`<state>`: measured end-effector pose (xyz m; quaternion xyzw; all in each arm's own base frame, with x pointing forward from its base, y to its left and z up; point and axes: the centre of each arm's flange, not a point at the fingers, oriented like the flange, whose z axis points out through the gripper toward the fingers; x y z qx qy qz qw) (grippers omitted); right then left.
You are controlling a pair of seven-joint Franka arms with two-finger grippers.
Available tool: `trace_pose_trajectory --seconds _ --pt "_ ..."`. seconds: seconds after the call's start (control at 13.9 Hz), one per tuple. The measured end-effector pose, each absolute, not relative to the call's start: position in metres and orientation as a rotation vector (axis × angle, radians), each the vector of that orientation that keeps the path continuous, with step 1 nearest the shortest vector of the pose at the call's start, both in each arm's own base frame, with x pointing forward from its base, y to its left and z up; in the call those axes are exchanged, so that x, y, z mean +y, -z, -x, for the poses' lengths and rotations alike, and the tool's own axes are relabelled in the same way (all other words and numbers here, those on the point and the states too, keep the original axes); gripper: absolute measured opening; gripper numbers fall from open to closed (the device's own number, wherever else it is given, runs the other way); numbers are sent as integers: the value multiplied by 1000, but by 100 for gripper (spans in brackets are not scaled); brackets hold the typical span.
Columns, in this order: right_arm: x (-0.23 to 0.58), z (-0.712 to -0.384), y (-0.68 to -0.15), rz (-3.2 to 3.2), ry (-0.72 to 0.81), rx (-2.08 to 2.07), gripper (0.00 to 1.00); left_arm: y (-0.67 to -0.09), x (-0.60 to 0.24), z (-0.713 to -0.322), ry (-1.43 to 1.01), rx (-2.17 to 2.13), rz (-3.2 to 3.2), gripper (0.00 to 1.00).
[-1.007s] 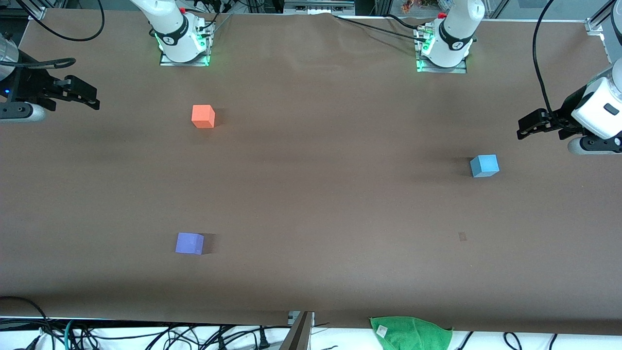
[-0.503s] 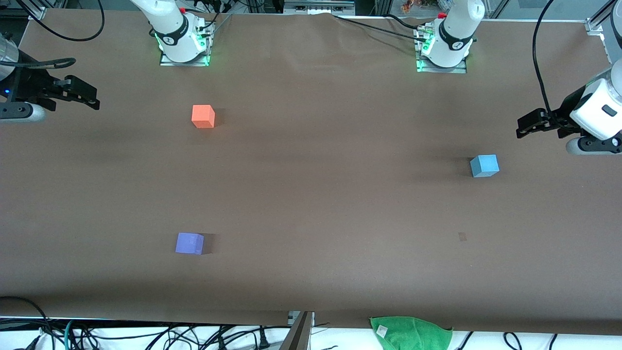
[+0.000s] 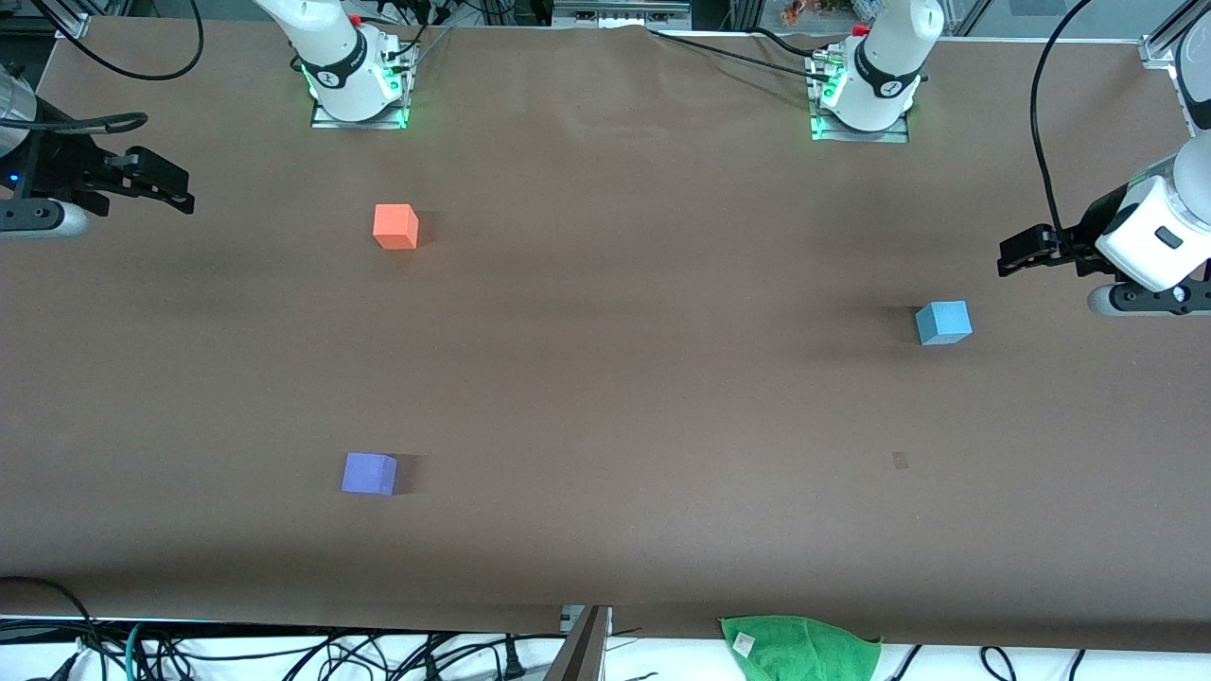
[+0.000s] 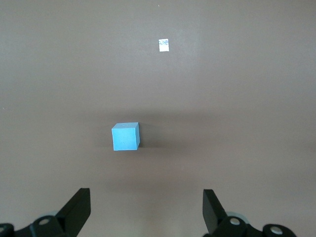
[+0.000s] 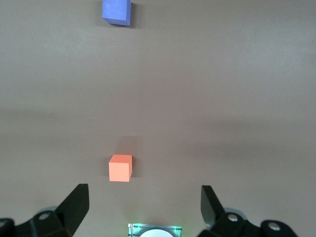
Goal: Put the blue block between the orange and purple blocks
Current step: 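Reach the left gripper down to the blue cube and close on it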
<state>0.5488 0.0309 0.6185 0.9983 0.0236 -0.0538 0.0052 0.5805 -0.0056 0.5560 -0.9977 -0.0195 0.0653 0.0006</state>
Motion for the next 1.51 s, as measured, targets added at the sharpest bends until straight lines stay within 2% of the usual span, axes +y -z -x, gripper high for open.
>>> trace_pose_trajectory --seconds 0.65,0.86,1.15,1.51 --pt "31 -549 -618 -3126 169 75 100 -538 10 -582 -277 -101 3123 100" --pt "31 -549 -618 -3126 169 75 100 -485 52 -591 -398 -116 3125 100" --pt "32 -549 -618 -3126 169 76 100 -387 68 -595 -384 -122 3134 100" --pt "32 -549 -618 -3126 169 76 100 -291 69 -560 -284 -134 3141 100"
